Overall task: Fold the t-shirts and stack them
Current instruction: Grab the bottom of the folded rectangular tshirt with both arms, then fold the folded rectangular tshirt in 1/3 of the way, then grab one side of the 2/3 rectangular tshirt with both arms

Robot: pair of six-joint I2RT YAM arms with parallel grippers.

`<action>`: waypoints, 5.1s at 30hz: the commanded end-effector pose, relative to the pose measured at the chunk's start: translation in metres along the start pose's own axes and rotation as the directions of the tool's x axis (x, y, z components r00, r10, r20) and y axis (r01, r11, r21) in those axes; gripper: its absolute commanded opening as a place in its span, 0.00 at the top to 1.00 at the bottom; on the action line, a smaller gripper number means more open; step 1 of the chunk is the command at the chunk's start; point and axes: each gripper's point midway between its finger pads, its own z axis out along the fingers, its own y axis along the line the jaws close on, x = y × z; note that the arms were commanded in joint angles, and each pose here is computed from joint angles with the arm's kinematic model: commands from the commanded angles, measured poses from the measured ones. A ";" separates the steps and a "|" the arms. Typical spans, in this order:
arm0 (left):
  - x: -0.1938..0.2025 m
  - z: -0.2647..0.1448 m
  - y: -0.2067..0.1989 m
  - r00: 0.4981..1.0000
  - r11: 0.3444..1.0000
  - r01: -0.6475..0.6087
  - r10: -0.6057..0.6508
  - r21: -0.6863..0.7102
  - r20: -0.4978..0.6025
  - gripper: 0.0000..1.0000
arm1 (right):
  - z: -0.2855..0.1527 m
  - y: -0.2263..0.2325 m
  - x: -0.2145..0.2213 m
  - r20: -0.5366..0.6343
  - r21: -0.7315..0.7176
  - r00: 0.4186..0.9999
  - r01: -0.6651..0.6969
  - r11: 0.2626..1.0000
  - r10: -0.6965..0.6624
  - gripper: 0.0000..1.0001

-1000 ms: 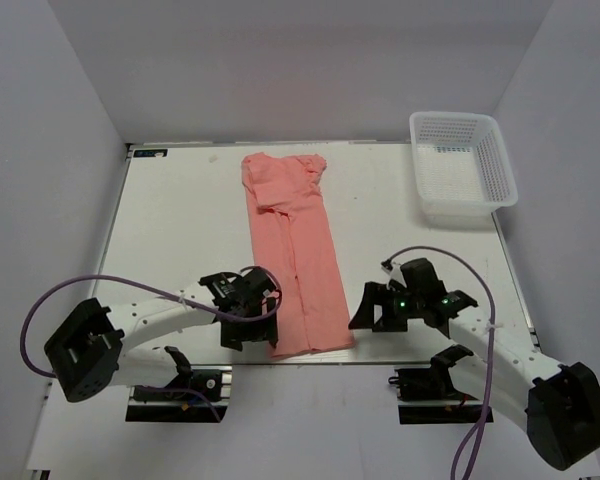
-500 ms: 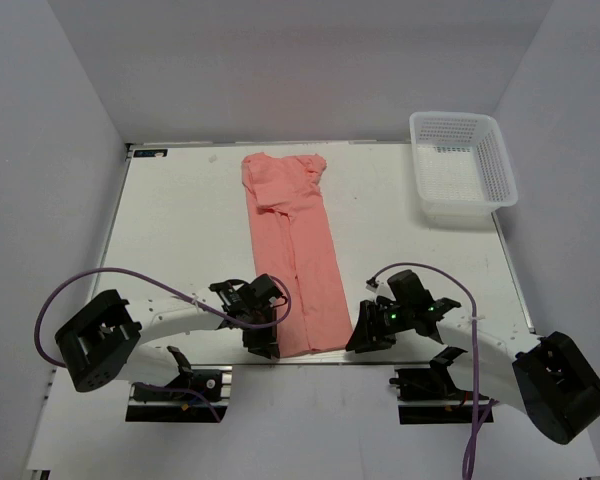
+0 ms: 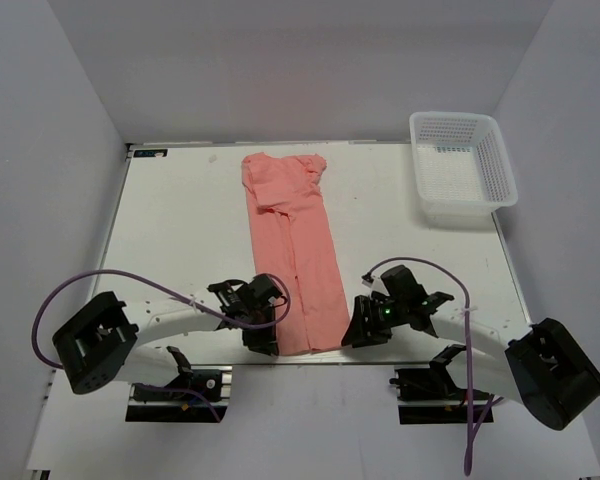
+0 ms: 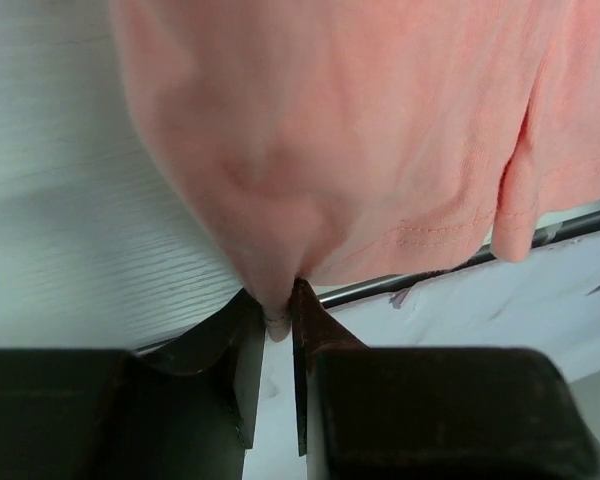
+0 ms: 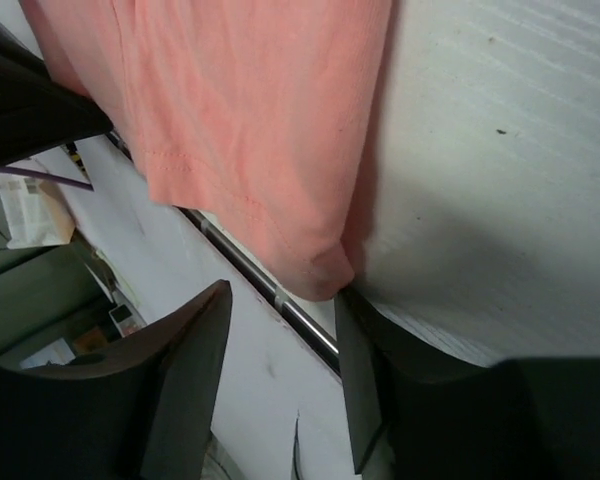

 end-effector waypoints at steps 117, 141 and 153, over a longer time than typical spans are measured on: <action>-0.443 -0.082 -0.023 0.756 0.997 0.079 -0.071 0.017 0.651 0.00 | -0.062 0.100 -0.335 0.479 0.152 0.788 0.358 0.921 -0.385 0.10; -0.400 -0.267 0.027 0.448 0.925 0.352 -0.032 -0.144 0.894 0.00 | -0.067 0.061 -0.276 0.482 0.224 0.808 0.259 0.940 -0.338 0.10; -0.288 -0.113 0.026 0.765 0.989 0.146 -0.116 0.006 0.634 0.00 | -0.025 0.025 -0.268 0.386 0.214 0.887 0.183 0.960 -0.255 0.10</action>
